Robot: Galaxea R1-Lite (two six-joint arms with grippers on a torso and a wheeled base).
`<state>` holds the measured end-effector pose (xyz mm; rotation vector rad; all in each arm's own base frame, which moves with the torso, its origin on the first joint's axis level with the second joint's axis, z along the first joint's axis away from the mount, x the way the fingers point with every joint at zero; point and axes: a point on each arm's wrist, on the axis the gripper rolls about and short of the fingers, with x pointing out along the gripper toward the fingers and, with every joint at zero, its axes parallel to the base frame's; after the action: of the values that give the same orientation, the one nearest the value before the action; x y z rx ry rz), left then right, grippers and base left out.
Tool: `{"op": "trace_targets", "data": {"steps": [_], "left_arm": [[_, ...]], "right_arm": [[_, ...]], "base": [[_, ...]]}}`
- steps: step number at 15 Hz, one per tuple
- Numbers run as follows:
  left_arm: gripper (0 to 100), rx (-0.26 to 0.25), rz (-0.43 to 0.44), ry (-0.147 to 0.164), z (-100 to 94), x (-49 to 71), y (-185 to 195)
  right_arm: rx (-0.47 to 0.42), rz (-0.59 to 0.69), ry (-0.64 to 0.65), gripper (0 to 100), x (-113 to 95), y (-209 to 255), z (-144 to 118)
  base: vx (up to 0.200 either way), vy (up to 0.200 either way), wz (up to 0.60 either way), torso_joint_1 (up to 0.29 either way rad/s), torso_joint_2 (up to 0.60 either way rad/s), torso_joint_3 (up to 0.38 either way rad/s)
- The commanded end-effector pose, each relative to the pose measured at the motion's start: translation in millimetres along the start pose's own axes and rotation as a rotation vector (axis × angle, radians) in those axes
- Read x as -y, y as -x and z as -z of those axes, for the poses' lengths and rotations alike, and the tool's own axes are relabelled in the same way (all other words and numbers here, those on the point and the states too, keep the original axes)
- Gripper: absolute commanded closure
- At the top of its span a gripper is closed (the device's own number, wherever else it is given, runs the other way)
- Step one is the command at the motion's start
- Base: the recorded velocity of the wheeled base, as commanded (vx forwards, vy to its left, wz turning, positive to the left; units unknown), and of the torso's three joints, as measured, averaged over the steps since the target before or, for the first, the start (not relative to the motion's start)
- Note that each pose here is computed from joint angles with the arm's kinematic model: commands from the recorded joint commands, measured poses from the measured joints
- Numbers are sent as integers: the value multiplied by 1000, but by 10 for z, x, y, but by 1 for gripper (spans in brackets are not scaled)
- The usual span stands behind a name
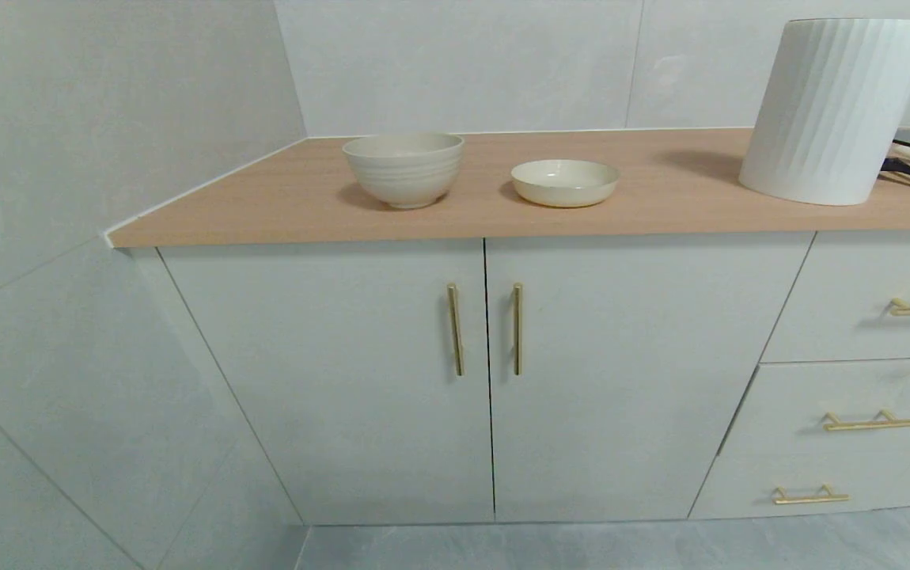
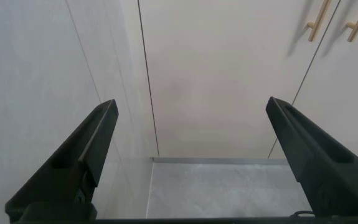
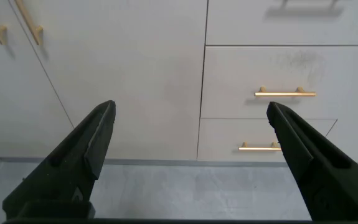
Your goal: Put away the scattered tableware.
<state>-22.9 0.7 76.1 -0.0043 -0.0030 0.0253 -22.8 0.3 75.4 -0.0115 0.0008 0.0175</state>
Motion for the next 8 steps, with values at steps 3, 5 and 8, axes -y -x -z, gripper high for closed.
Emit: {"op": "trace_targets", "data": {"steps": [3, 5, 8], "left_arm": [[0, -1, -1, 0, 0, 0, -1], [0, -1, -1, 0, 0, 0, -1], [0, -1, -1, 0, 0, 0, -1]], "right_arm": [[2, 1, 4, 0, 0, 1, -5], [61, -26, 10, 0, -2, 50, -234], [-28, -252, -48, 0, -28, -259, -1140]], "base": [[0, 0, 0, 0, 0, 0], [0, 0, 0, 0, 0, 0], [0, 0, 0, 0, 0, 0]]}}
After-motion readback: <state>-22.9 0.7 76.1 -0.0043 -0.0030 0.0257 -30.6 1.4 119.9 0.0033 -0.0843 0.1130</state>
